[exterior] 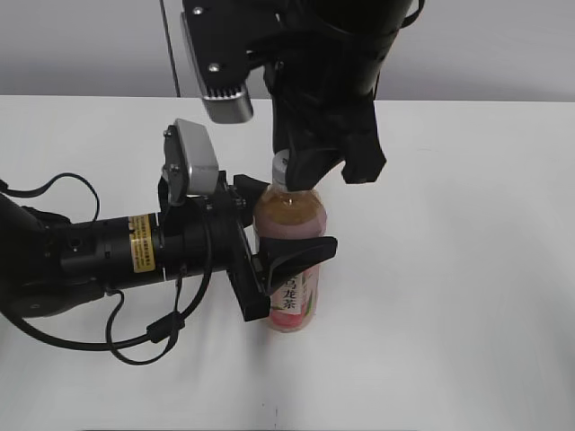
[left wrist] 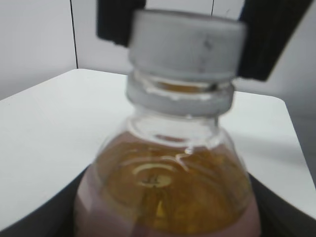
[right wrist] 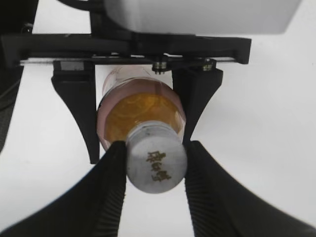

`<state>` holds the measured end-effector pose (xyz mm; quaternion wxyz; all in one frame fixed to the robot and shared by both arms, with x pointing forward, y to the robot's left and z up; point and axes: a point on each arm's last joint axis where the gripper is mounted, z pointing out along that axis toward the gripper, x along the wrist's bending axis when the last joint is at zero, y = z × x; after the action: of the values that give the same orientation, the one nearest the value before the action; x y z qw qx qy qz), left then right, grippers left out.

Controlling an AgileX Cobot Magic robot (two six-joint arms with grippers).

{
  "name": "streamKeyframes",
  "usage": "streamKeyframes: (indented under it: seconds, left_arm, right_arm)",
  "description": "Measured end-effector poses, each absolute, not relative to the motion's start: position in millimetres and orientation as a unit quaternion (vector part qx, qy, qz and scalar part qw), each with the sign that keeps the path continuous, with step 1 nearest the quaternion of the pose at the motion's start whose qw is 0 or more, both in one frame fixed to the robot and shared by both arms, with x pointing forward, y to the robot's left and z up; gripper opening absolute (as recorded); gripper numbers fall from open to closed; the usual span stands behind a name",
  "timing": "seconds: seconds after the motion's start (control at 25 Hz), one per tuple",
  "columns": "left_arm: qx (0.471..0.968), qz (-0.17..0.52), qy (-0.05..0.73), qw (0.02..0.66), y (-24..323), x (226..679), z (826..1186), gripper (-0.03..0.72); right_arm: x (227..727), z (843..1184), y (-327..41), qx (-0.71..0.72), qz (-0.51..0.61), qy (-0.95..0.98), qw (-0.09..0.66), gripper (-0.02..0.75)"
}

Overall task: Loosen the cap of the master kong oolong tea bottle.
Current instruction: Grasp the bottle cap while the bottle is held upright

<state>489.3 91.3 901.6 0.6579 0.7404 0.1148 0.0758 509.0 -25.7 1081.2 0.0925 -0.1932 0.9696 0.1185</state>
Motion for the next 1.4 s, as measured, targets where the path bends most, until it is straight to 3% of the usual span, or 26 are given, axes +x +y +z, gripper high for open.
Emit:
streamKeyframes:
  seconds: [0.68, 1.4]
  left_arm:
    - [0.741, 0.076, 0.113, 0.658, 91.2, 489.1, 901.6, 0.457]
    - [0.740, 0.076, 0.114, 0.658, 91.3, 489.2, 901.6, 0.457]
  right_arm:
    - [509.1, 1082.1, -25.2, -0.576, 0.072, 0.803, 0.135, 0.279]
    - [509.6, 1086.4, -24.2, -0.694, 0.052, 0.701, 0.152, 0.279]
